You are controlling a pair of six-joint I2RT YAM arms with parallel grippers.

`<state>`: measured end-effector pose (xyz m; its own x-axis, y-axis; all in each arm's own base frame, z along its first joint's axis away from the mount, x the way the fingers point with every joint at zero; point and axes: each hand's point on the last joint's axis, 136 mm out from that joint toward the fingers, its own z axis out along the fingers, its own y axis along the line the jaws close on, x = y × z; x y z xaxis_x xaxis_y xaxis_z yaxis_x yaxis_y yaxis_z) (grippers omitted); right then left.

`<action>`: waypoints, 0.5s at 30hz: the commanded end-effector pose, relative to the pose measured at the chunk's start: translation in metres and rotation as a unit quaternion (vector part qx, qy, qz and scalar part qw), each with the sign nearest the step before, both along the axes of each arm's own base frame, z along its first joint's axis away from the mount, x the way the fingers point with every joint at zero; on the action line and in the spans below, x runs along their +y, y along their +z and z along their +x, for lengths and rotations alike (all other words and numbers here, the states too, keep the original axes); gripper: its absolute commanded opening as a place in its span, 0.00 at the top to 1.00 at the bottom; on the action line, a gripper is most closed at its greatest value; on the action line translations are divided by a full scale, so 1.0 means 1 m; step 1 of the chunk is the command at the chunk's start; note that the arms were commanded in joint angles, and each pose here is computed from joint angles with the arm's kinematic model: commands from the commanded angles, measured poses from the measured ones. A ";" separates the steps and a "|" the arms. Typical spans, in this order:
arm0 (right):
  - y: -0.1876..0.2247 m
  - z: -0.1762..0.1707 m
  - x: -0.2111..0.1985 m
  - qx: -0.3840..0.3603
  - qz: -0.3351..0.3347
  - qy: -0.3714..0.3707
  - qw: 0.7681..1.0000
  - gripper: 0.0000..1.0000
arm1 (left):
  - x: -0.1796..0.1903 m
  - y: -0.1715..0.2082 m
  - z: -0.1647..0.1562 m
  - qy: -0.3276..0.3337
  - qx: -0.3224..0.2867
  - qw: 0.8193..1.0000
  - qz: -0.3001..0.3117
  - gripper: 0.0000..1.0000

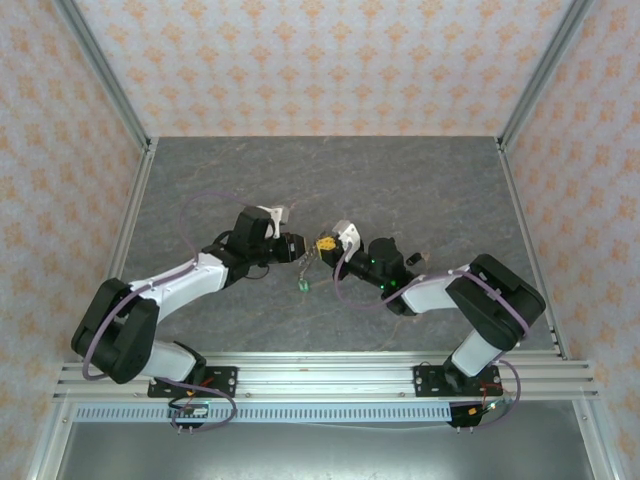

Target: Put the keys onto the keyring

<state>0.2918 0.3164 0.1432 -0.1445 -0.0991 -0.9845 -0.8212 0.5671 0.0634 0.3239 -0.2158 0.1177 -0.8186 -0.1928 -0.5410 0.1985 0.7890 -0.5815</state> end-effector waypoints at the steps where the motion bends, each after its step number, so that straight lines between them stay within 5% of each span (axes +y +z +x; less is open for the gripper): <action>1: 0.008 -0.008 0.000 -0.021 -0.011 0.018 1.000 1.00 | 0.010 0.020 0.004 0.025 -0.040 0.999 0.008 0.73; 8: 0.006 -0.031 -0.003 -0.007 -0.011 0.094 0.995 1.00 | 0.030 0.059 0.002 0.039 -0.127 0.990 0.039 0.70; 15: -0.002 -0.048 -0.009 -0.009 -0.066 0.145 0.987 1.00 | 0.011 0.101 -0.022 -0.083 -0.236 0.967 0.041 0.58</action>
<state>0.2588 0.3069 0.1405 -0.1207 -0.2120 -0.9698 -0.9170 0.3979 0.0271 0.3130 -0.1966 0.2115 -0.5613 -0.1238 -0.8183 0.4312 0.8002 -0.4169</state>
